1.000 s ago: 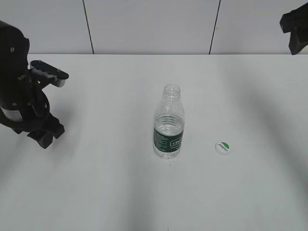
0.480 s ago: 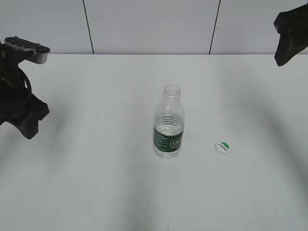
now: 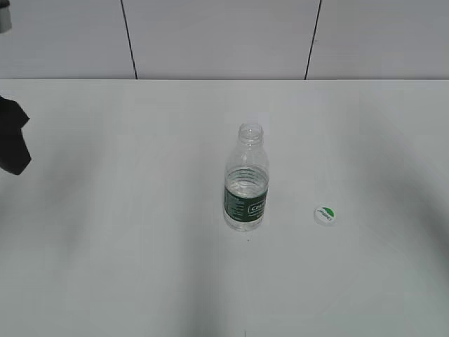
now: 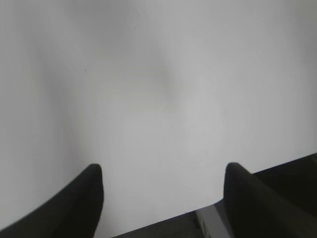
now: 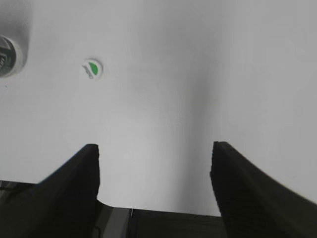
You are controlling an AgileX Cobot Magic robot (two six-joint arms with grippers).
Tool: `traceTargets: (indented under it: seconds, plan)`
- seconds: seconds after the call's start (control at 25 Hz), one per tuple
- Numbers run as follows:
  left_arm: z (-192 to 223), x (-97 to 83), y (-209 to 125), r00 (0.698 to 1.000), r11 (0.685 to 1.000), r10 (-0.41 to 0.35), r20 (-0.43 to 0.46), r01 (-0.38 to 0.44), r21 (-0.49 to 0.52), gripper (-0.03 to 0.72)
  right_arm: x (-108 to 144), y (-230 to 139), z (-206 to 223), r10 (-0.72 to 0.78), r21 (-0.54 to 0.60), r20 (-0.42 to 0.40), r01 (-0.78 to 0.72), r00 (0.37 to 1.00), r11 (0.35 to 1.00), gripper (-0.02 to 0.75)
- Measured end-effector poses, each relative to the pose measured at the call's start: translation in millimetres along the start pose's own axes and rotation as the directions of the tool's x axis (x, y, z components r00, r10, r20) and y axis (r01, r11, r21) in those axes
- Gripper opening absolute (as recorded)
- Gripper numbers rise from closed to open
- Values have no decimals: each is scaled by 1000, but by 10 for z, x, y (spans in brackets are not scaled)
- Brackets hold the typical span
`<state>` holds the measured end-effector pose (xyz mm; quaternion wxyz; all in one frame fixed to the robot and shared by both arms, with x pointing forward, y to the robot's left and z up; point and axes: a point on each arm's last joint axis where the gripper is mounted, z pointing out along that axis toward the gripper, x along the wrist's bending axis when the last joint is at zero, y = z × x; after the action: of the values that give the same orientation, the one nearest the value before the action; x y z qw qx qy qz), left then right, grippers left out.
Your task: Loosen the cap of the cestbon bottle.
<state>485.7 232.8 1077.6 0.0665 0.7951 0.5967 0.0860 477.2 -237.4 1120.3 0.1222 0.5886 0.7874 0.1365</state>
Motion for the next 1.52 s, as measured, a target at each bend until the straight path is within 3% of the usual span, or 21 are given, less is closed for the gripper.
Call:
traceTargets:
  seconds: [0.16,0.48,0.72,0.88,1.2,1.52]
  plan:
    - [-121,-33,-266,999,998,-17,46,20,-59,458,-18,-370,-69,-11,0,31,11,999,1000,539]
    - [23,-41,-914,999,991,-17,48,23,-131,458,-3,-1003,-213,-9,-79,37,12,999,997,539]
    - [98,-44,-1351,999,973,-17,51,28,-227,453,9,-1365,-214,-6,-200,42,15,999,980,539]
    - [38,-39,-1593,999,953,-17,51,32,-303,447,18,-1592,-72,-8,-223,46,18,999,975,539]
    - [-159,-30,-1925,998,876,-19,60,46,-481,445,26,-1966,88,-9,-247,56,23,998,969,538]
    - [-354,-19,-2318,998,723,-18,67,59,-688,445,27,-2166,-63,3,-391,63,22,998,920,537]
